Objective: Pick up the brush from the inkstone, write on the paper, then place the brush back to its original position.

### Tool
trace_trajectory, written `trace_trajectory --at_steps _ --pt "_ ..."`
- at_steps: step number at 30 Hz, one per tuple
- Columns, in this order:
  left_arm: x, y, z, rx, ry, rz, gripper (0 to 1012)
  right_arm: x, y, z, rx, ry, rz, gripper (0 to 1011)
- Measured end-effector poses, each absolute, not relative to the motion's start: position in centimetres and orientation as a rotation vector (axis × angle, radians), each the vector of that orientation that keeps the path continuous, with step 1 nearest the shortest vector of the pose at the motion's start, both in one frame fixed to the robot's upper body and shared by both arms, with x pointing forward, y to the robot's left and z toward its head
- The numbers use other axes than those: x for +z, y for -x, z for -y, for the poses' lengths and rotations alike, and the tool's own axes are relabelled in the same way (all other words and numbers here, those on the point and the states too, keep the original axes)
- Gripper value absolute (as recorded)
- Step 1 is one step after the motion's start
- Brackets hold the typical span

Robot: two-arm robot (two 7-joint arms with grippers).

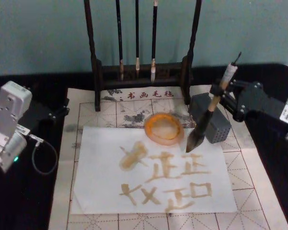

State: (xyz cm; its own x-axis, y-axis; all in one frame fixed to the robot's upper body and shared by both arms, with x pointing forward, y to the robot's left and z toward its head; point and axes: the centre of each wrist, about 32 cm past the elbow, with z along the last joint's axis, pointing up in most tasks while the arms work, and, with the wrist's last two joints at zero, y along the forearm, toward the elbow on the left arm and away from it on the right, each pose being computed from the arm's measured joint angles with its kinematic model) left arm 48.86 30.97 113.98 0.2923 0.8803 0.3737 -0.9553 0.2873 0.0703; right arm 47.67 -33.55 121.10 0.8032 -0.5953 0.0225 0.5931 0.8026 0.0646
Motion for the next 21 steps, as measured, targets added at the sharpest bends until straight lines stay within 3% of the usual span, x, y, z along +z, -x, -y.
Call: trace_trajectory --at_steps 21 --pt "114.0 -48.9 -31.0 1.248 -0.304 0.285 1001 120.2 -46.0 34.5 -0.527 0.009 0.176 197"
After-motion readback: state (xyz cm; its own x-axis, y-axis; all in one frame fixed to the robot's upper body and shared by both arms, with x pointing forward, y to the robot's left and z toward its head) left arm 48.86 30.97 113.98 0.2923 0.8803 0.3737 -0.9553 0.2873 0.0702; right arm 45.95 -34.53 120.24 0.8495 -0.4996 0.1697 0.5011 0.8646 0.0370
